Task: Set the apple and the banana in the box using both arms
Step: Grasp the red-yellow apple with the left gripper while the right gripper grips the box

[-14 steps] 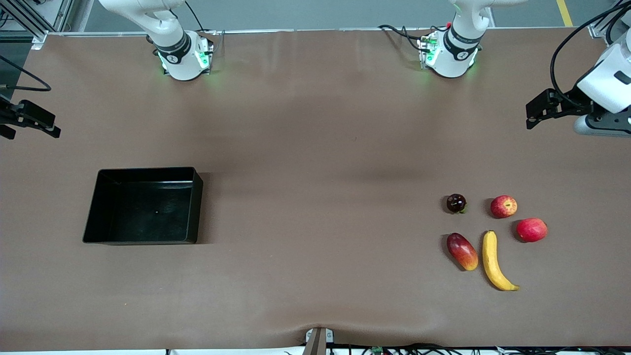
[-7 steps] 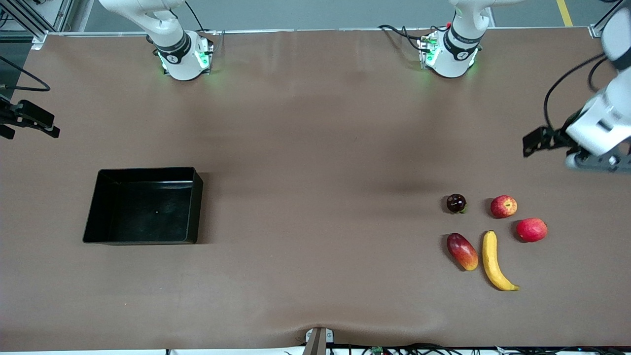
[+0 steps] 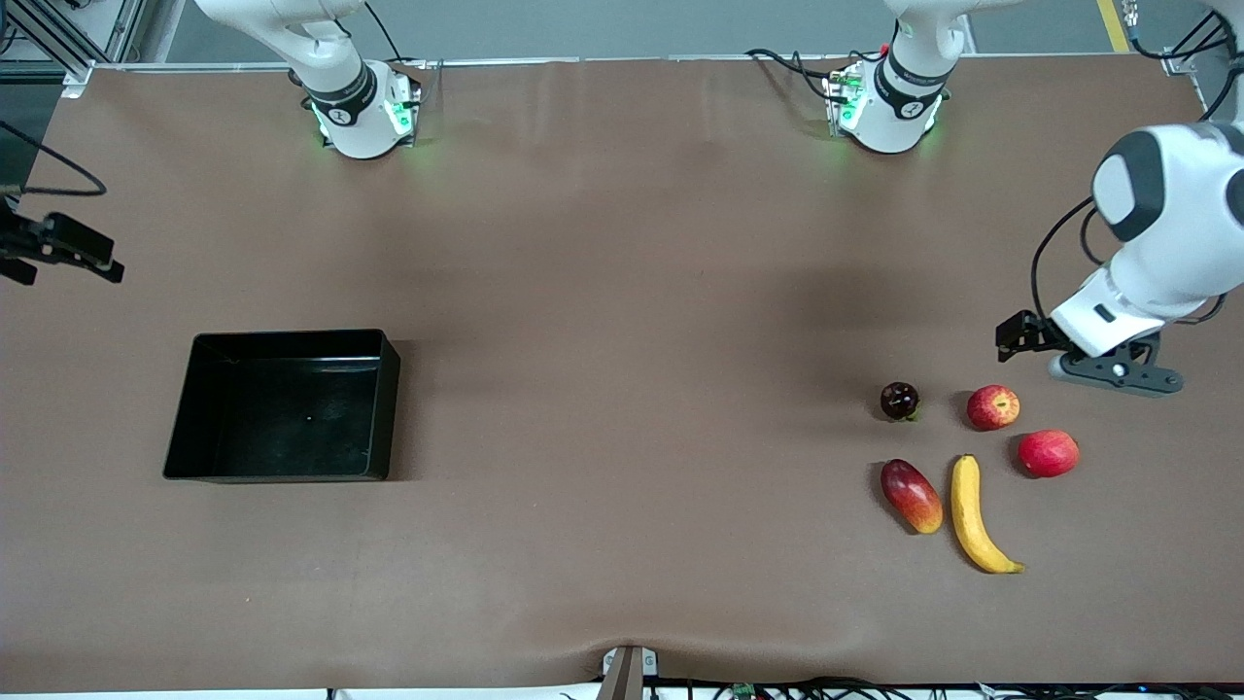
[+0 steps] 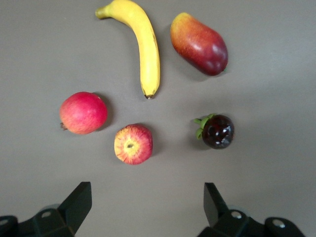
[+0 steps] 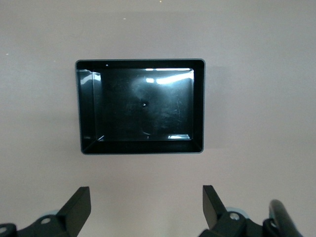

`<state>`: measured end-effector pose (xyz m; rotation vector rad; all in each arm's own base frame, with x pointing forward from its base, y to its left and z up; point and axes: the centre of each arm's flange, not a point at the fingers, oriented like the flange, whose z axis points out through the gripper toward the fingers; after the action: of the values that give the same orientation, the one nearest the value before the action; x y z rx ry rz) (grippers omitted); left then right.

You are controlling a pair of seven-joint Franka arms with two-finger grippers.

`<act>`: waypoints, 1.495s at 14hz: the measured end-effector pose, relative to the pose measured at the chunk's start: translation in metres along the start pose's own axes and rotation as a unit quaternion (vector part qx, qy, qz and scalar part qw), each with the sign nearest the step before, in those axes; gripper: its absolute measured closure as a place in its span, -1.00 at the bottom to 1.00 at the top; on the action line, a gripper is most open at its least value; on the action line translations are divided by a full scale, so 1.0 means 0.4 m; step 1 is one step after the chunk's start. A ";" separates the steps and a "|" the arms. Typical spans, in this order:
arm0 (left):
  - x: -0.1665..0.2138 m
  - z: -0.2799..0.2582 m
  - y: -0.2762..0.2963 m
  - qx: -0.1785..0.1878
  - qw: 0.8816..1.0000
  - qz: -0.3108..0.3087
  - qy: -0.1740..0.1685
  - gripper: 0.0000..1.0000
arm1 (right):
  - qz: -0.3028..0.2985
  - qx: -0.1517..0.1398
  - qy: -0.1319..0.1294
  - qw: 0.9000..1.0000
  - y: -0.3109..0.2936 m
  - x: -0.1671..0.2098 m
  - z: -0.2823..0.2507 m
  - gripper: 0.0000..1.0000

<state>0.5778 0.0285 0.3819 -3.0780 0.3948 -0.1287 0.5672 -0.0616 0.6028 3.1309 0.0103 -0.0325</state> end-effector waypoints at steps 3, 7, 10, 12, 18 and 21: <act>-0.017 0.113 -0.007 0.000 1.000 0.002 0.015 -1.00 | 0.012 -0.006 -0.023 1.000 0.035 0.054 0.102 -1.00; -0.032 0.226 -0.045 0.001 0.999 0.033 0.025 -1.00 | 0.020 -0.008 -0.063 0.998 0.062 0.095 0.223 -1.00; -0.048 0.306 -0.081 0.001 0.999 0.037 0.023 -1.00 | 0.022 -0.013 -0.076 0.997 0.070 0.135 0.317 -1.00; -0.053 0.346 -0.078 -0.005 0.999 0.037 0.016 -1.00 | 0.035 -0.016 -0.082 0.996 0.114 0.161 0.400 -1.00; -0.056 0.406 -0.114 -0.011 1.000 0.022 0.006 -1.00 | 0.048 -0.022 -0.098 0.994 0.205 0.204 0.607 -1.00; -0.054 0.430 -0.123 -0.014 1.000 0.015 0.002 -1.00 | 0.037 -0.002 -0.093 0.995 0.306 0.195 0.689 -1.00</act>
<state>0.5843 0.0857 0.2111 -3.0983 0.4482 -0.1303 0.6403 -0.1863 0.3268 3.1066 -0.1054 -0.3237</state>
